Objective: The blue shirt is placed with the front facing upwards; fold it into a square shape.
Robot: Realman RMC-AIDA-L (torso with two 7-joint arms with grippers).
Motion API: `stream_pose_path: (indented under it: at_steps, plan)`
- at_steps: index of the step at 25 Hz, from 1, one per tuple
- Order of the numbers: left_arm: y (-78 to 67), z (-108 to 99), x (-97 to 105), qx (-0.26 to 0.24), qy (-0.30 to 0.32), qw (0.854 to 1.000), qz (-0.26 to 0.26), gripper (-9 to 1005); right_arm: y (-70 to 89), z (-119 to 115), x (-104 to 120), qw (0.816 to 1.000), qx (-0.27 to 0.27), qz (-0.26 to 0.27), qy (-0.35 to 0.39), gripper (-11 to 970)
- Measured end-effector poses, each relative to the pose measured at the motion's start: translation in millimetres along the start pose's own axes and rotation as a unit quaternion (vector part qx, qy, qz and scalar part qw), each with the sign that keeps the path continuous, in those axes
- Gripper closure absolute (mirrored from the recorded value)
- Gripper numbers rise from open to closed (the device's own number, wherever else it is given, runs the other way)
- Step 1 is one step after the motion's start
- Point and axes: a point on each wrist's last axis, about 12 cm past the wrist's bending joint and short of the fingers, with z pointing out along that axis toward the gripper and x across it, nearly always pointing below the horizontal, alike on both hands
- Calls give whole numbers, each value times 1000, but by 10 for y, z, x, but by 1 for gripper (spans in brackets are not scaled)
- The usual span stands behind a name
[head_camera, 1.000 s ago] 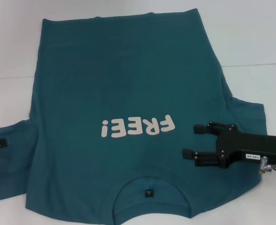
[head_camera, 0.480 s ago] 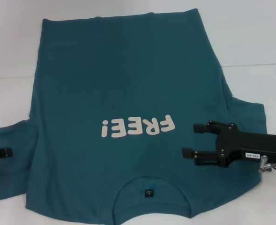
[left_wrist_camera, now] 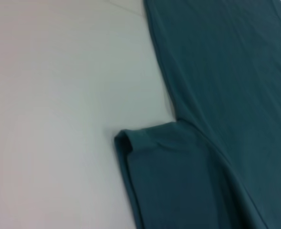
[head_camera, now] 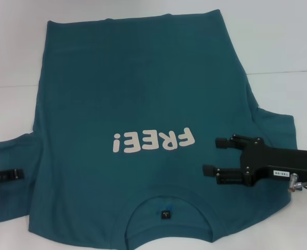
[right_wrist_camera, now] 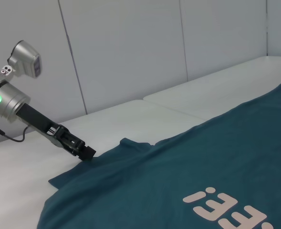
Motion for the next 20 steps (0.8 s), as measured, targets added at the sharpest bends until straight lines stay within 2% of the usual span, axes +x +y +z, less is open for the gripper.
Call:
stream_pose_path:
  at_steps: [14,17,20]
  plan:
    - [-65,70,8,15,18,1000,13,88,0,2,15,1000,3,1,3,31]
    - [-66,76,4,13,15,1000,14,271,0,3,17,1000,3,1,3,31]
    - [-61,70,-6,11,11,1000,14,390,-1,2,17,1000,3,2,2,31]
